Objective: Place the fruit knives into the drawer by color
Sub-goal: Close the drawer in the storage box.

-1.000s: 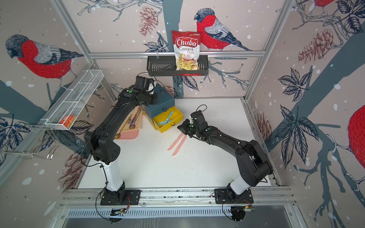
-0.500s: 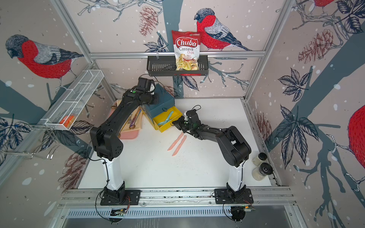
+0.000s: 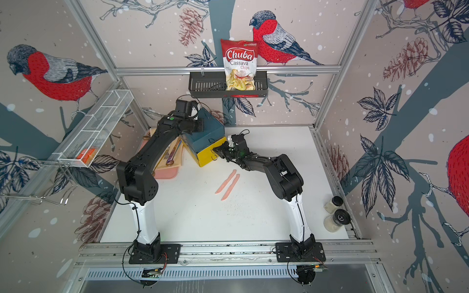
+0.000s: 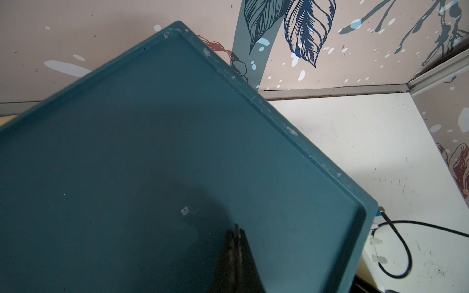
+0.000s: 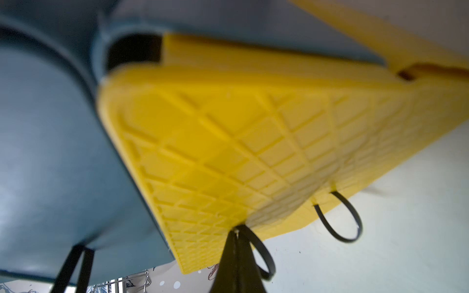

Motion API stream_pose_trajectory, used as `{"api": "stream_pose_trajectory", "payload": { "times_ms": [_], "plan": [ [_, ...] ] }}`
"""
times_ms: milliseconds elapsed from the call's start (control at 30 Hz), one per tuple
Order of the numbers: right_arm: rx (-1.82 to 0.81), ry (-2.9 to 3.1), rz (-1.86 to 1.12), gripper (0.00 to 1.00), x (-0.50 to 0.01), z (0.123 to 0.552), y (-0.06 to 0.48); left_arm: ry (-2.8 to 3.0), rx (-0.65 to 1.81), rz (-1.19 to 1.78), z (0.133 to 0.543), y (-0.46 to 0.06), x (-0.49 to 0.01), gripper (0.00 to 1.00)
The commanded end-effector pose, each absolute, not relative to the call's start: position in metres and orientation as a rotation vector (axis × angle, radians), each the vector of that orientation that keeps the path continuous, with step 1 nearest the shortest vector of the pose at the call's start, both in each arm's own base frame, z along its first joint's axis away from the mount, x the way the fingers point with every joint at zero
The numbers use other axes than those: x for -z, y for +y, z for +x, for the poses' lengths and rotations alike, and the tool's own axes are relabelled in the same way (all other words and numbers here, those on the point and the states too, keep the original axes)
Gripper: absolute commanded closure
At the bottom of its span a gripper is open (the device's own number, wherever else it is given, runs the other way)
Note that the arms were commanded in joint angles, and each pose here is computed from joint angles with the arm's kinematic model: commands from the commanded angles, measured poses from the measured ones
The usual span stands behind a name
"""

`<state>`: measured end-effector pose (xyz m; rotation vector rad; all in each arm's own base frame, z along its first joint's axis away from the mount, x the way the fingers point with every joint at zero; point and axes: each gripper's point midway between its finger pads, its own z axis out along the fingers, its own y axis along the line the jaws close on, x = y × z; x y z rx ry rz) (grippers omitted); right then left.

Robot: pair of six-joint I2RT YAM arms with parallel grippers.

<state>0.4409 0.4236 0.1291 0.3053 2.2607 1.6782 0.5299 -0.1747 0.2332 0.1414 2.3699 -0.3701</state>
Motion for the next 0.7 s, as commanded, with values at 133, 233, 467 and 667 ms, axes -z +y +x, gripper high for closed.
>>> {"api": "stream_pose_trajectory", "payload": {
  "times_ms": [133, 233, 467, 667],
  "plan": [
    [-1.796, 2.173, 0.275, 1.00, -0.140, 0.458, 0.439, 2.634, 0.362, 0.127, 0.490, -0.167, -0.178, 1.00],
    [-1.870, 2.106, 0.260, 1.00, -0.150, 0.459, 0.438, 2.637, 0.367, 0.128, 0.489, -0.168, -0.176, 1.00],
    [-1.859, 2.062, 0.358, 0.69, -0.151, 0.439, 0.393, 2.642, 0.374, 0.126, 0.488, -0.167, -0.175, 1.00],
    [-1.828, 2.205, 0.360, 0.58, -0.113, 0.416, 0.391, 2.648, 0.372, 0.127, 0.487, -0.167, -0.171, 1.00]
  ]
}}
